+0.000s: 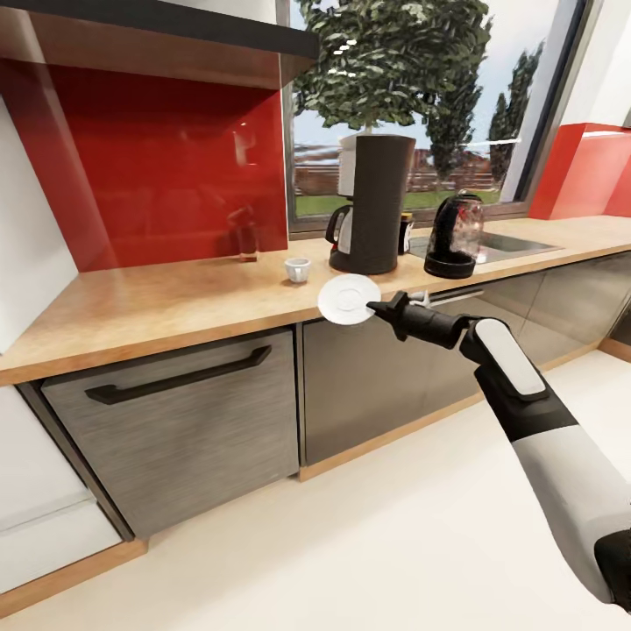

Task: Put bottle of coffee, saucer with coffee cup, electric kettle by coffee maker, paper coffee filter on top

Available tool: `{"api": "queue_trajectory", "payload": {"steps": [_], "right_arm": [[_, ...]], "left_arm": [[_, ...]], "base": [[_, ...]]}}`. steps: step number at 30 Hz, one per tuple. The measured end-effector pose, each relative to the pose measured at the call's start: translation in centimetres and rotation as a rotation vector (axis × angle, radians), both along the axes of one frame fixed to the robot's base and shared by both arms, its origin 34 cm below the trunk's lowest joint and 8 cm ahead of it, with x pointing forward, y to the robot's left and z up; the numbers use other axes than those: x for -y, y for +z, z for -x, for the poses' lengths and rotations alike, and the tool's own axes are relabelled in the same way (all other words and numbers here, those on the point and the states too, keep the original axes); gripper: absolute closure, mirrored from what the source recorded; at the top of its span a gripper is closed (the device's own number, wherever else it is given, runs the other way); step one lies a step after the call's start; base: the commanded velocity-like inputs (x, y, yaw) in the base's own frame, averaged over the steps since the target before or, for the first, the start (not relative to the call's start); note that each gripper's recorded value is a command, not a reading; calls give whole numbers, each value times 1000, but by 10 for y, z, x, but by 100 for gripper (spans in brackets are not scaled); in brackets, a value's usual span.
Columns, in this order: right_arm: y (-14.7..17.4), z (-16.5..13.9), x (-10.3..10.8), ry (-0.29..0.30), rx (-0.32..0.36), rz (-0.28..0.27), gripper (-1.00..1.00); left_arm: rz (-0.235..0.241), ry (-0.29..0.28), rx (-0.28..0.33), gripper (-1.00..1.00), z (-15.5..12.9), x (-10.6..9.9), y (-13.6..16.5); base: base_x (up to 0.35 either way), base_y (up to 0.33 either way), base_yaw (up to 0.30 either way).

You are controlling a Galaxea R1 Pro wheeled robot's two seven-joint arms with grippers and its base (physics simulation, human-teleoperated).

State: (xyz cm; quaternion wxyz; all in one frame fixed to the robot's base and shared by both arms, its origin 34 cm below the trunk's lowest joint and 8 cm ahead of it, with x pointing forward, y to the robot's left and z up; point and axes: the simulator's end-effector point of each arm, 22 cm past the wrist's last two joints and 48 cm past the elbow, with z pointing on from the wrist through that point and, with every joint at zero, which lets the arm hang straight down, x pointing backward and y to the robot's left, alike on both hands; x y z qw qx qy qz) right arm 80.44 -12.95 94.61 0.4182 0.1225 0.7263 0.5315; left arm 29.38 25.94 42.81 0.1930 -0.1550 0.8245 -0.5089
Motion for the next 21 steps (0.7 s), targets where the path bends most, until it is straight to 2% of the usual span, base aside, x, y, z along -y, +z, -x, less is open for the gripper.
{"api": "queue_trajectory", "payload": {"steps": [2, 3, 5, 12, 16, 21], "right_arm": [[0, -1, 1, -9, -7, -2, 100], [8, -4, 2, -17, -9, -27, 100], [13, -6, 5, -27, -11, -44, 100], [8, -14, 15, -67, -51, -37, 100], [10, -20, 23, -119, -53, -56, 100], [8, -22, 17, -121, -64, -69, 100]], "left_arm": [[0, 0, 0, -100, 0, 0, 0], [0, 0, 0, -100, 0, 0, 0], [0, 0, 0, -100, 0, 0, 0], [0, 0, 0, -100, 0, 0, 0], [0, 0, 0, -100, 0, 0, 0], [0, 0, 0, -100, 0, 0, 0]], "base": [[0, 0, 0], [0, 0, 0], [0, 0, 0], [13, 0, 0], [195, 0, 0], [129, 0, 0]]}}
